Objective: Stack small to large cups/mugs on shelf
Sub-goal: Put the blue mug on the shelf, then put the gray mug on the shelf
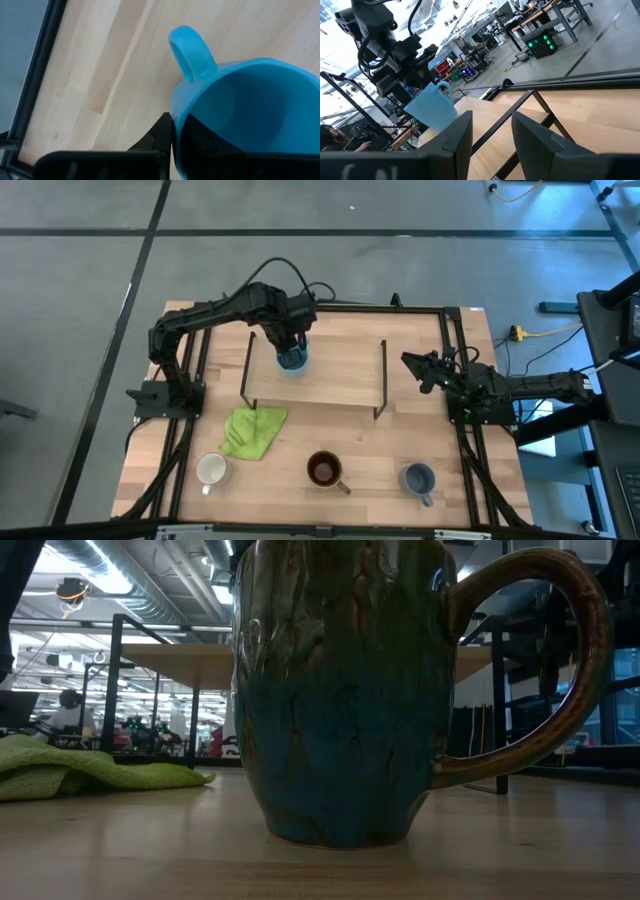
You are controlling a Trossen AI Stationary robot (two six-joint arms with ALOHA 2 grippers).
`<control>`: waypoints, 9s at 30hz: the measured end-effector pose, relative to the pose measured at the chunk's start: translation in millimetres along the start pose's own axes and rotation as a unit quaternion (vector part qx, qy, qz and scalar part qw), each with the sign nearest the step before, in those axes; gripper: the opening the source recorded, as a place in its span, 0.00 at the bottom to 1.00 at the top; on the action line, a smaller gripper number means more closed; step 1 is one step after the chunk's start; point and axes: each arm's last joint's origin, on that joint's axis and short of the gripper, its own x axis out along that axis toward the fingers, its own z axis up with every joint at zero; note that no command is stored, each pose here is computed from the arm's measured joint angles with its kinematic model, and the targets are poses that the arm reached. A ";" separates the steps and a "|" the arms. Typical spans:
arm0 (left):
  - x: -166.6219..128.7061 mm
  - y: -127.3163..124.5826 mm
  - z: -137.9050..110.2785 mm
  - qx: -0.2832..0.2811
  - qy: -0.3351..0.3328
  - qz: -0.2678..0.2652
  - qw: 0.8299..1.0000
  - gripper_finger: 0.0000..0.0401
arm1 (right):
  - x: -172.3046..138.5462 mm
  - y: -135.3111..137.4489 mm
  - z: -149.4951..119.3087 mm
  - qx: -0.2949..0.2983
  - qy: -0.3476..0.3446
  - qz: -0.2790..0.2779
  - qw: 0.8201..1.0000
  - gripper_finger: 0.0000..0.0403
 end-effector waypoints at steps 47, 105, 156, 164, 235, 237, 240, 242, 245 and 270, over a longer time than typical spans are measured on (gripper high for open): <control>-3.9 -7.7 -1.5 0.002 -0.008 -0.032 0.999 0.08 | 0.0 -0.1 -0.1 0.000 0.000 0.000 1.000 0.34; -16.2 2.0 -18.6 -0.011 -0.044 -0.032 0.998 0.23 | 0.0 -0.1 -0.1 0.000 0.000 0.000 1.000 0.34; -63.6 -77.2 -201.7 -0.056 -0.396 -0.212 0.892 0.22 | -19.6 65.0 78.7 0.021 -0.138 0.359 0.923 0.34; -62.9 -80.2 -204.0 -0.066 -0.349 -0.272 0.894 0.22 | -19.2 63.4 81.2 -0.033 -0.186 0.314 0.931 0.34; -53.9 -73.5 -209.1 -0.067 -0.333 -0.205 0.918 0.22 | -72.7 185.0 -112.1 0.018 0.564 -0.412 0.716 0.34; -53.9 -73.5 -209.1 -0.067 -0.333 -0.205 0.918 0.22 | -72.8 183.9 -114.1 0.017 0.559 -0.420 0.715 0.34; -53.9 -73.5 -209.1 -0.057 -0.336 -0.202 0.918 0.22 | -73.7 182.1 -116.5 0.013 0.560 -0.434 0.705 0.33; -53.9 -73.5 -209.1 -0.052 -0.337 -0.200 0.919 0.22 | -74.3 181.6 -118.6 0.012 0.564 -0.441 0.698 0.31; -53.9 -73.4 -209.1 -0.047 -0.338 -0.197 0.919 0.22 | -75.3 181.3 -121.2 0.013 0.571 -0.449 0.687 0.25; -50.9 -64.6 -217.4 -0.061 -0.304 -0.188 0.932 0.22 | 27.7 222.9 -64.3 0.018 0.543 -0.292 0.787 0.03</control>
